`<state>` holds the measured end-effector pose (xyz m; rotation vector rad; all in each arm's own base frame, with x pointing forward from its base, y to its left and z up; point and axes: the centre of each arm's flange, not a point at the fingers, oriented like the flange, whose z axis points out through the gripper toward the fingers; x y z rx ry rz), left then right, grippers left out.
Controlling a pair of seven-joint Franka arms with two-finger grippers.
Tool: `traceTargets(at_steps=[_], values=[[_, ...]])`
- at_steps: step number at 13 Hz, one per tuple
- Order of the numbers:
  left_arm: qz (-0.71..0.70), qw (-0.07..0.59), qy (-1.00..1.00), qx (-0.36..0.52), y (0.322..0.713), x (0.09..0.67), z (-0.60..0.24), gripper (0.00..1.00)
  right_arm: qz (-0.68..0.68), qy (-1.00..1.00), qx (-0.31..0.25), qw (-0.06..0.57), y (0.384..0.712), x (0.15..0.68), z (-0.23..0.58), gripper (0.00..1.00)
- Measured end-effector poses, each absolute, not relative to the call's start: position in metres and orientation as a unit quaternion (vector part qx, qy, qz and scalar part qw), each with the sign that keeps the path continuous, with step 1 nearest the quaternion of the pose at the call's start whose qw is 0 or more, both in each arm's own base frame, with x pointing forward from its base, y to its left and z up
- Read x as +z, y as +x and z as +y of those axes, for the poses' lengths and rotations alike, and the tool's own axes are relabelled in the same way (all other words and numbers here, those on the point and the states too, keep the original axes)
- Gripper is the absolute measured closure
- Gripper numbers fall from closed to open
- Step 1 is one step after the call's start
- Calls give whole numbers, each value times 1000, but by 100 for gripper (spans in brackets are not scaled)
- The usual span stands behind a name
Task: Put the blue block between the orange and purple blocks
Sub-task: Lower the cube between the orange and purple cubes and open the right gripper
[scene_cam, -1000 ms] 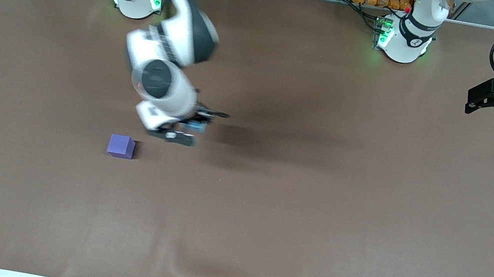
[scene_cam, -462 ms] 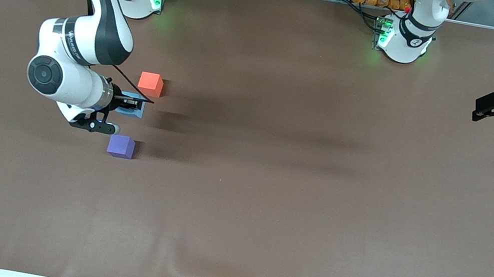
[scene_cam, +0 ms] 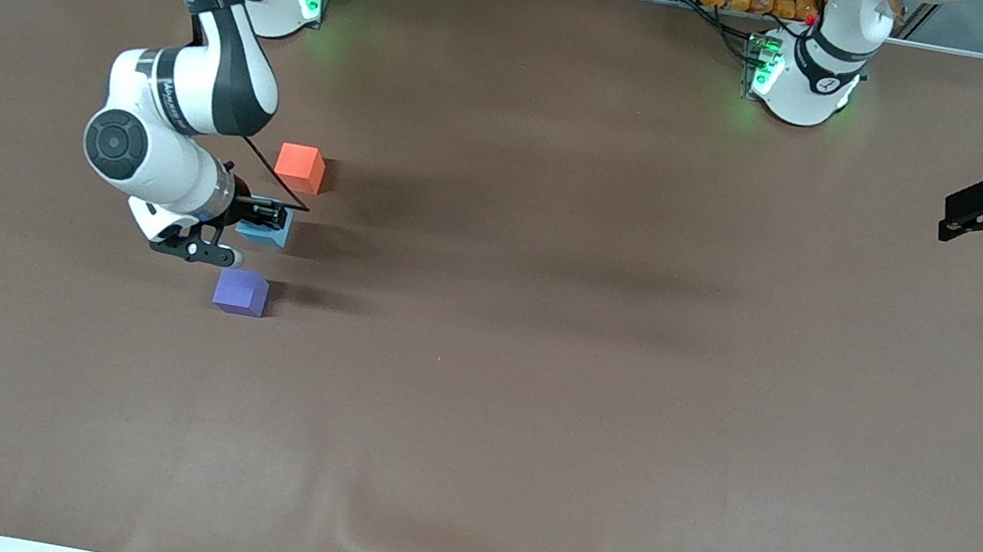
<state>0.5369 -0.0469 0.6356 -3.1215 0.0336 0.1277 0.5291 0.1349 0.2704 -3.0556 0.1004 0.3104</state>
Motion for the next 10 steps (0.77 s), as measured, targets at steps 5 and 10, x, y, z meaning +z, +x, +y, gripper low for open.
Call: traceTargets(at_steps=[5, 10], values=[[14, 9, -999, 39, 536, 637, -51, 0, 29, -996, 82, 33, 517, 237, 129, 49], [24, 9, -999, 38, 535, 638, -61, 0, 32, -995, 87, 29, 513, 218, 126, 49]])
